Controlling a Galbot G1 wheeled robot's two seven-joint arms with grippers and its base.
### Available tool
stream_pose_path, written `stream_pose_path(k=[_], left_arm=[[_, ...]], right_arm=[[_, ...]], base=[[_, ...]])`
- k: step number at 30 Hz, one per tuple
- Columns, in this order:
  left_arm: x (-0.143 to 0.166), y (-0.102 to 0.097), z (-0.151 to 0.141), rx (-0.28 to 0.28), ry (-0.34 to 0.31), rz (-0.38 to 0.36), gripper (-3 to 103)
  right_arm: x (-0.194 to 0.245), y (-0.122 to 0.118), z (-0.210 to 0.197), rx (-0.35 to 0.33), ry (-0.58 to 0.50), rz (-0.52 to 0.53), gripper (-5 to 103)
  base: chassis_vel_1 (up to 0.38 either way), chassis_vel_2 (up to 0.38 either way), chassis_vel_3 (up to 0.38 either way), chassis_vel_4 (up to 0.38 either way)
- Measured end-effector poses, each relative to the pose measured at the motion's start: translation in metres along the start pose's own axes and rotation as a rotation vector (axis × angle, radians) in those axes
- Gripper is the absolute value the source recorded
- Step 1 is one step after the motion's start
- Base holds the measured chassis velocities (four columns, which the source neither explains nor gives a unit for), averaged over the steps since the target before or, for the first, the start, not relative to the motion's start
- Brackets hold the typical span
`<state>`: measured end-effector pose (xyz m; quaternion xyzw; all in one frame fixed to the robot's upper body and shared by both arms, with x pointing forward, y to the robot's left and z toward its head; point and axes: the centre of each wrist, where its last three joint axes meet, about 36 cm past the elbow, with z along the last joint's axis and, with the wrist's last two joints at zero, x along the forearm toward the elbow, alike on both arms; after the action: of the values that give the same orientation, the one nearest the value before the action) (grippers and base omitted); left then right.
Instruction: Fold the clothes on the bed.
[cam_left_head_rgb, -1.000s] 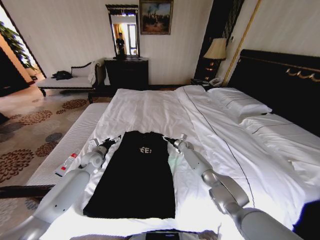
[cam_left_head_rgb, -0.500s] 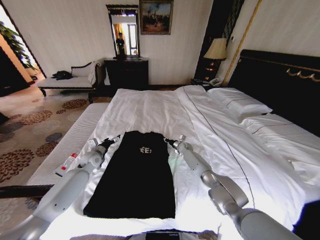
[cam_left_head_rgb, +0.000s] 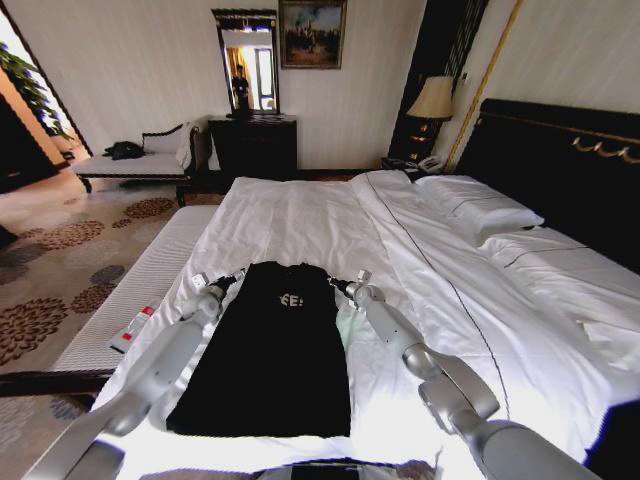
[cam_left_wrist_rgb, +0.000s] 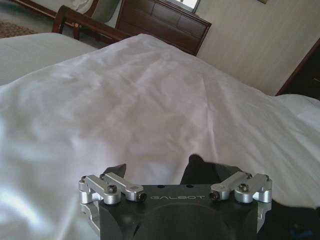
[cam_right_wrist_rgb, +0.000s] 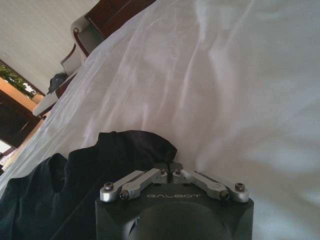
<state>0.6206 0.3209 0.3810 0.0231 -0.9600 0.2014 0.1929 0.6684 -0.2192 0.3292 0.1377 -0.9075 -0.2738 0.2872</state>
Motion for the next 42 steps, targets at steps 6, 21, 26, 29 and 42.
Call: stream_pose_path(k=[6,21,26,29,42], left_arm=[[-0.024,-0.017,-0.017,-0.006,-0.013,0.029,100],[-0.063,-0.035,-0.004,0.058,0.051,-0.02,100],[-0.068,-0.044,0.002,0.063,0.067,-0.012,100],[-0.071,-0.05,0.008,0.069,0.078,-0.01,100],[-0.077,-0.059,0.016,0.062,0.087,-0.027,72]], right_arm=[[0.006,-0.006,-0.002,0.0,-0.004,0.009,0],[0.012,-0.012,-0.005,0.001,-0.008,0.018,0],[0.012,-0.013,-0.006,0.002,-0.007,0.02,0],[0.013,-0.013,-0.006,0.002,-0.008,0.019,0],[0.019,-0.022,-0.003,-0.001,-0.005,0.03,0]], base=[[0.0,0.0,0.0,0.0],[0.0,0.0,0.0,0.0],[0.0,0.0,0.0,0.0],[0.0,0.0,0.0,0.0],[0.0,0.0,0.0,0.0]])
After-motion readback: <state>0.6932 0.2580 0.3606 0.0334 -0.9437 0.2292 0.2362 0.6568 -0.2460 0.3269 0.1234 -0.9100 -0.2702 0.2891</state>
